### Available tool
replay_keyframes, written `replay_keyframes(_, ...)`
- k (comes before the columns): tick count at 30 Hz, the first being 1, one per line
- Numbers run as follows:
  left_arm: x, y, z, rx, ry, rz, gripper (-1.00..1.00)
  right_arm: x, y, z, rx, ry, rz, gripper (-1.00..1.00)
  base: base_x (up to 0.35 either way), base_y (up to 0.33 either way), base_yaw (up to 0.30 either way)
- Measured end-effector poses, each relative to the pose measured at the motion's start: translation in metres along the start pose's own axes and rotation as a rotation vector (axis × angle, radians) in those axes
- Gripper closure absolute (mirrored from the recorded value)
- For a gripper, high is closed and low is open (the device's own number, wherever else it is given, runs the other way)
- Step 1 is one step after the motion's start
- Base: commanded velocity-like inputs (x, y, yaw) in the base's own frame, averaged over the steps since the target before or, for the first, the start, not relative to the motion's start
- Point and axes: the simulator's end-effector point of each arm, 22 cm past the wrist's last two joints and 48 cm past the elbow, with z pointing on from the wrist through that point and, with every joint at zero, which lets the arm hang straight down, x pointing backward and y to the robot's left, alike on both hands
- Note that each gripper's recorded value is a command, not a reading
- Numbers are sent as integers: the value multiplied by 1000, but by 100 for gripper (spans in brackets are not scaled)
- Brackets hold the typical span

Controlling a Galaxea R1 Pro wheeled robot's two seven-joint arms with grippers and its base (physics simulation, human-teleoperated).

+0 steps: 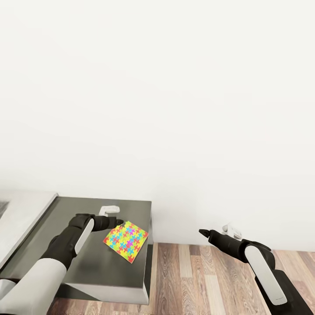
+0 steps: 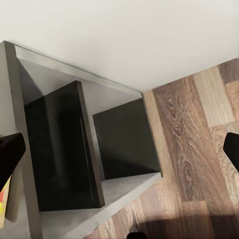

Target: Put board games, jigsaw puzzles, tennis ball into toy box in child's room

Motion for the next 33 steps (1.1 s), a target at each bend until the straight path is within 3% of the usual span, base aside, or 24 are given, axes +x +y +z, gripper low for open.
replay_keyframes(33, 22, 9, 21, -1, 46, -17, -100, 18, -17, 17, 30, 48, 18, -100, 0, 0, 0)
